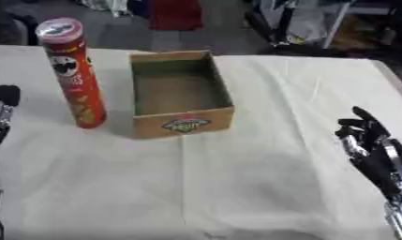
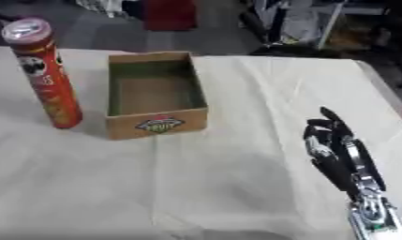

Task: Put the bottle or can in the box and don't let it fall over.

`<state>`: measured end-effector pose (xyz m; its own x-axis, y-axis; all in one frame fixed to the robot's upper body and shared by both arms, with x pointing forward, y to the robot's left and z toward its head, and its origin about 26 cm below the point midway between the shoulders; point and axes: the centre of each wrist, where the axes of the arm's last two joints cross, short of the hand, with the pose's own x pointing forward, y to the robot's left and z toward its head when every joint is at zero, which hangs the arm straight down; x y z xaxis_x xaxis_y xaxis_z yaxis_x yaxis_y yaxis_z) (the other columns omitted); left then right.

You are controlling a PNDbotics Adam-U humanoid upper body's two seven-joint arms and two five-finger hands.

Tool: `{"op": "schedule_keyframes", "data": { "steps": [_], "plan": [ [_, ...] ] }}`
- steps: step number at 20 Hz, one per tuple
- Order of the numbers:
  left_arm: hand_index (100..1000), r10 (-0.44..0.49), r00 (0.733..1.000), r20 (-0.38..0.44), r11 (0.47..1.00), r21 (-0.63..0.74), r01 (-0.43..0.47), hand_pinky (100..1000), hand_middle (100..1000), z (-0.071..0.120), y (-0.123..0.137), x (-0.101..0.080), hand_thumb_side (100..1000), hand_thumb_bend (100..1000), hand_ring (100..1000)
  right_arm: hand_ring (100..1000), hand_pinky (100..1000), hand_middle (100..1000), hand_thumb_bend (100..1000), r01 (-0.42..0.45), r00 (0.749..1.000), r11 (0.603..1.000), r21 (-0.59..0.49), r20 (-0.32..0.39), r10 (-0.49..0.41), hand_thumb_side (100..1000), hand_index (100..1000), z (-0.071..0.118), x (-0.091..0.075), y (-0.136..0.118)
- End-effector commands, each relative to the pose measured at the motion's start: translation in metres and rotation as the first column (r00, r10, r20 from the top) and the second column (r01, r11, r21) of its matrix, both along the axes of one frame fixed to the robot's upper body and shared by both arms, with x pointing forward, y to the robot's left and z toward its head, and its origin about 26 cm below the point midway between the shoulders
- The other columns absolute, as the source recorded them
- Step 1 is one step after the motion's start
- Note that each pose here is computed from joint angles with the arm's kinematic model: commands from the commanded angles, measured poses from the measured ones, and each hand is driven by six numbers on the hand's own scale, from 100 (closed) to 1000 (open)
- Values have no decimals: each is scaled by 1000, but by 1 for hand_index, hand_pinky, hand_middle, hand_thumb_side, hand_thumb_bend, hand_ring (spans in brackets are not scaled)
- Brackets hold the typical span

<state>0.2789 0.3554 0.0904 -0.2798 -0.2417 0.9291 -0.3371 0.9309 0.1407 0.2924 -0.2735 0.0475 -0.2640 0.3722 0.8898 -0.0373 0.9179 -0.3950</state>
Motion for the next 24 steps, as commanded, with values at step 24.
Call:
{"op": "schedule_keyframes", "data": {
  "steps": [24],
  "plan": [
    [838, 126, 984, -126, 984, 139, -108, 926, 686, 12, -5, 93, 319, 910, 857, 746, 797, 775, 100, -18, 1000, 1000, -5, 11, 18, 604, 1000, 5, 2, 1]
  ]
}}
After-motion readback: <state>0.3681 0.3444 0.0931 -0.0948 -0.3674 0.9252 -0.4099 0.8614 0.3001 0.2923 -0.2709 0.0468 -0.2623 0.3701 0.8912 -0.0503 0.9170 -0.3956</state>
